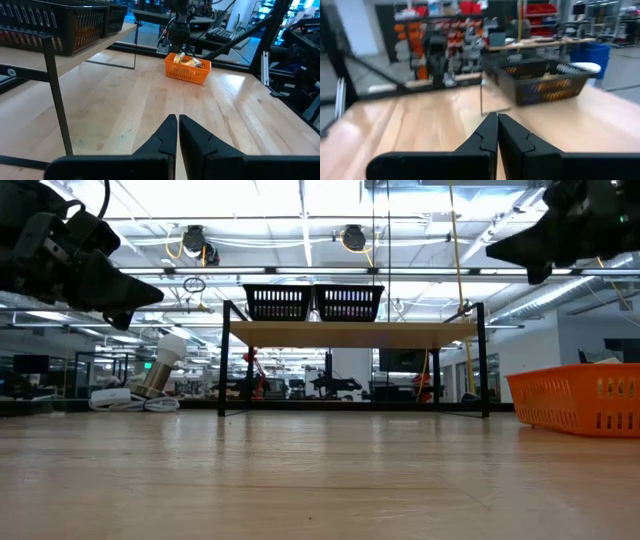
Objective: Pick & Place Office Desk Supplies
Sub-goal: Put the orange bin with the crayon boxes on the shelf
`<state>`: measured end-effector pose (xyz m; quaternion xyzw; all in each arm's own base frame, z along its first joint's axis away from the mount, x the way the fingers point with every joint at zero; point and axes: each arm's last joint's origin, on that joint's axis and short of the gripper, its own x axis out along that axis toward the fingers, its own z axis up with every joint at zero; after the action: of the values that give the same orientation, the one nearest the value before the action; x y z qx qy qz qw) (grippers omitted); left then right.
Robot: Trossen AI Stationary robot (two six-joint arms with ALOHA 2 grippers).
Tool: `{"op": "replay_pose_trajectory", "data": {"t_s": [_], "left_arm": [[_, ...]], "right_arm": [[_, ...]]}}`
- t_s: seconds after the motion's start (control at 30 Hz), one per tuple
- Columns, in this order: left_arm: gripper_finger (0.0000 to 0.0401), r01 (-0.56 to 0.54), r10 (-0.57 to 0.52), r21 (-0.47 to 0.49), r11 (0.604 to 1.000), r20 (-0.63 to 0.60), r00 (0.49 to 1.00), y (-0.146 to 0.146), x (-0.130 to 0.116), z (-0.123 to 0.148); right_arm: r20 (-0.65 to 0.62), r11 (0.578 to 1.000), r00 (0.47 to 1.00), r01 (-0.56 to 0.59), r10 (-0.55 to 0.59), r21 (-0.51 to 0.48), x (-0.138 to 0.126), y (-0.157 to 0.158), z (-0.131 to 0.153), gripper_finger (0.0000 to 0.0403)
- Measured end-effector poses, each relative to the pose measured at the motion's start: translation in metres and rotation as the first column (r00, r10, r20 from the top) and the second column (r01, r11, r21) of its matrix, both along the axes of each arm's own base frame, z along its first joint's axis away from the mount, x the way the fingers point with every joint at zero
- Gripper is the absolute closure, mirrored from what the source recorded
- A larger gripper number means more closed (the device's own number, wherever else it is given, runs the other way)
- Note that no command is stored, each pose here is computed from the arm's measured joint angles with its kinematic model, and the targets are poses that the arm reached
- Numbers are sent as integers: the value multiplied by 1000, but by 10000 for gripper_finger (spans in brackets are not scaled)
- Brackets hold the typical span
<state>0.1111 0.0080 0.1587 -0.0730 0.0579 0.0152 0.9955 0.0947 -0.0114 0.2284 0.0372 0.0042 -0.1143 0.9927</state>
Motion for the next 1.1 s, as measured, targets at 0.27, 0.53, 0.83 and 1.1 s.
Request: {"op": "replay_pose_trajectory", "data": {"t_s": [0.27, 0.53, 0.83, 1.1], "left_arm": [[380, -4, 4, 27, 1000, -1, 1000, 0, 0, 0], [380, -12, 12, 41, 999, -2, 1000, 1, 0, 0], [380, -12, 12, 39, 999, -2, 1000, 1, 0, 0], [380, -9, 9, 53, 999, -2, 1000, 0, 0, 0]], "right_arm": [[12, 996, 997, -77, 77, -44, 3, 6, -21, 403], [13, 996, 997, -79, 79, -28, 5, 6, -38, 403], [-2, 997, 997, -74, 74, -20, -1, 6, 23, 403], [-487, 995, 867, -76, 101, 72, 34, 11, 94, 403]]}}
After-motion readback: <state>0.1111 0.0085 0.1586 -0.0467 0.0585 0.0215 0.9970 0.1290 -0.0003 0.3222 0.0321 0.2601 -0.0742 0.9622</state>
